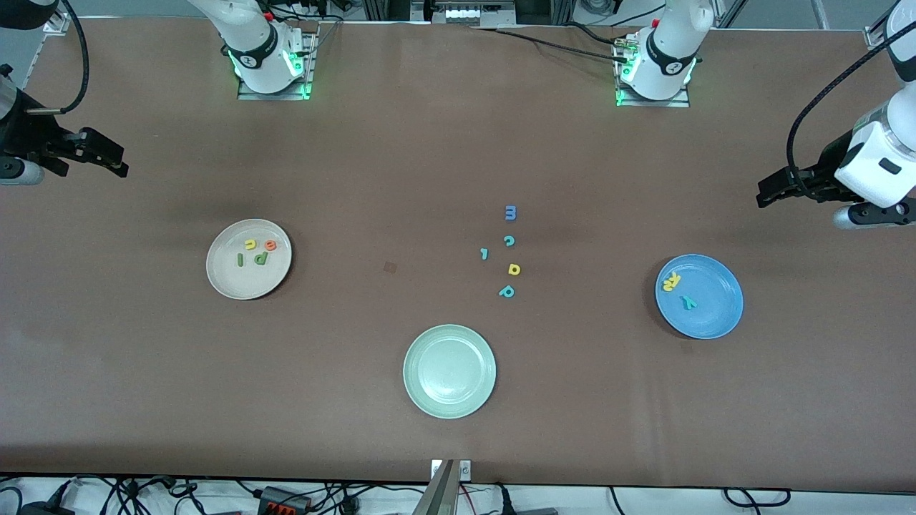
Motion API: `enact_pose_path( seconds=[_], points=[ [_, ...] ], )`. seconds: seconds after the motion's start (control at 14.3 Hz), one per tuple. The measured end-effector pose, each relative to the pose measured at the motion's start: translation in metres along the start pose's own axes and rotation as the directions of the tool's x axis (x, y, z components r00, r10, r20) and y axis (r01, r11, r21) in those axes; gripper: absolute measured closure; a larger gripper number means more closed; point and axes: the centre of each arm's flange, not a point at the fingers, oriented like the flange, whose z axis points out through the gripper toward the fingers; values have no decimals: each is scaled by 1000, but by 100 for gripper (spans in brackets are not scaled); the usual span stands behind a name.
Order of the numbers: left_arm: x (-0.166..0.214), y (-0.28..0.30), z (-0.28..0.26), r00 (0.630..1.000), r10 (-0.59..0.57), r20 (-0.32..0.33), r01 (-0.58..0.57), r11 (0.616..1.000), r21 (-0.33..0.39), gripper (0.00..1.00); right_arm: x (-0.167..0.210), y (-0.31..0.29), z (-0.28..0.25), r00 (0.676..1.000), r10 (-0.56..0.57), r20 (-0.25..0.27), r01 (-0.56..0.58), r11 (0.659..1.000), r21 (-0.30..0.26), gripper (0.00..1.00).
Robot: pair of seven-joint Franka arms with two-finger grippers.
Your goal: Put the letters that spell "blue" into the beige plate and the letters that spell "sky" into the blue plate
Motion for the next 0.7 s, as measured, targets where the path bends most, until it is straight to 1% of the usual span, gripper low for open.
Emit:
enact_pose_path(
  seconds=[0.56, 0.7],
  points=[
    [0, 4, -3, 1000, 18, -7, -18, 1000, 0, 0, -1, 0, 0, 1000, 0, 6, 0, 1000, -1, 0],
    [4, 4, 2, 1000, 18, 3, -18, 1000, 0, 0, -1, 1, 0, 1000, 1, 5, -1, 1000, -1, 0]
  ],
)
